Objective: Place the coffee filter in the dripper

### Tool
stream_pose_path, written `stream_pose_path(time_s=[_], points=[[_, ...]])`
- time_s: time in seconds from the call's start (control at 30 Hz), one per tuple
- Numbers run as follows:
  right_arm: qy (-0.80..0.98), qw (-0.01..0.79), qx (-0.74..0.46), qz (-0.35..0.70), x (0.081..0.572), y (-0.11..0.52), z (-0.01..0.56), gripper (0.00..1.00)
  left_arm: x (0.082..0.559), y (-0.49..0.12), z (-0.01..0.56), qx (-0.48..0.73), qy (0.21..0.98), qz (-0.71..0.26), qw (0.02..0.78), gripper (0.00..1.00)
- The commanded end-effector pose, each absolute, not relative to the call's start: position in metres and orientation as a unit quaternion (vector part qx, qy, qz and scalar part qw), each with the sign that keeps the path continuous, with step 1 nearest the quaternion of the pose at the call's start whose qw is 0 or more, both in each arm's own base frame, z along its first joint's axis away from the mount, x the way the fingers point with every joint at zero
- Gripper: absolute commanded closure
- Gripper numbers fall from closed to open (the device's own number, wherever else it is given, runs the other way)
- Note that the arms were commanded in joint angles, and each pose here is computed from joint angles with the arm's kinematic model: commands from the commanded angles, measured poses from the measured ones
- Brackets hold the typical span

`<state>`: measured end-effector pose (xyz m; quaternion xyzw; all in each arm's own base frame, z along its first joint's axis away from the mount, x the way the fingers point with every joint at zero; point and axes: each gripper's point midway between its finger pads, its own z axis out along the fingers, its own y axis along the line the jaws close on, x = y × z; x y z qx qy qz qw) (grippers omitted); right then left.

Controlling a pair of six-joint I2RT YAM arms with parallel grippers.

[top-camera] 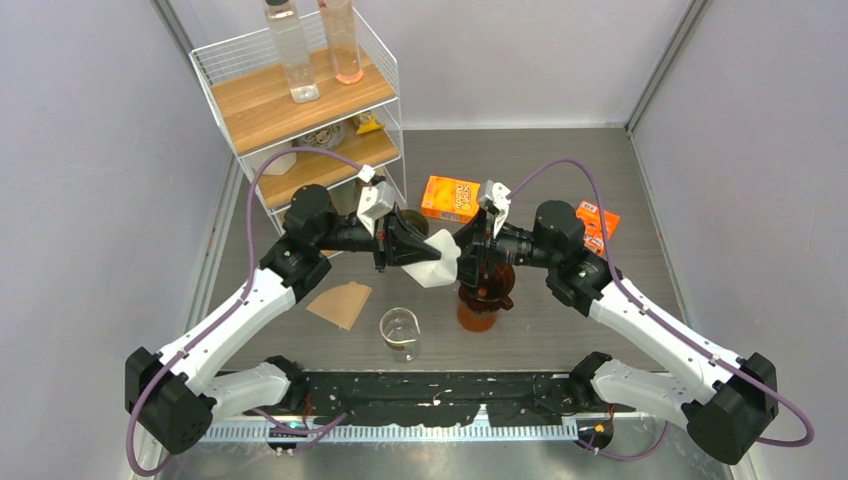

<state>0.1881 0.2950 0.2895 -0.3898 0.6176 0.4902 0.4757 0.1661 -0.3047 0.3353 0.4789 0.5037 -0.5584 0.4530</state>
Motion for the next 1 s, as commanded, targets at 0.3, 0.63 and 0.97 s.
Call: stream_pose_path(time_s=[0.3, 0.63, 0.97], points=[[0.577, 0.503, -0.387, 0.514, 0.187, 0.304, 0.319, 0.43, 0.159, -0.302, 0.347, 0.490, 0.475, -0.559, 0.471, 1.00], [0.534, 0.507, -0.419, 0.531, 0.167, 0.304, 0.326, 0.59, 0.157, -0.301, 0.342, 0.498, 0.472, -0.556, 0.468, 1.00], [0.516, 0.506, -0.439, 0.534, 0.157, 0.301, 0.325, 0.92, 0.159, -0.301, 0.340, 0.498, 0.476, -0.554, 0.468, 1.00]])
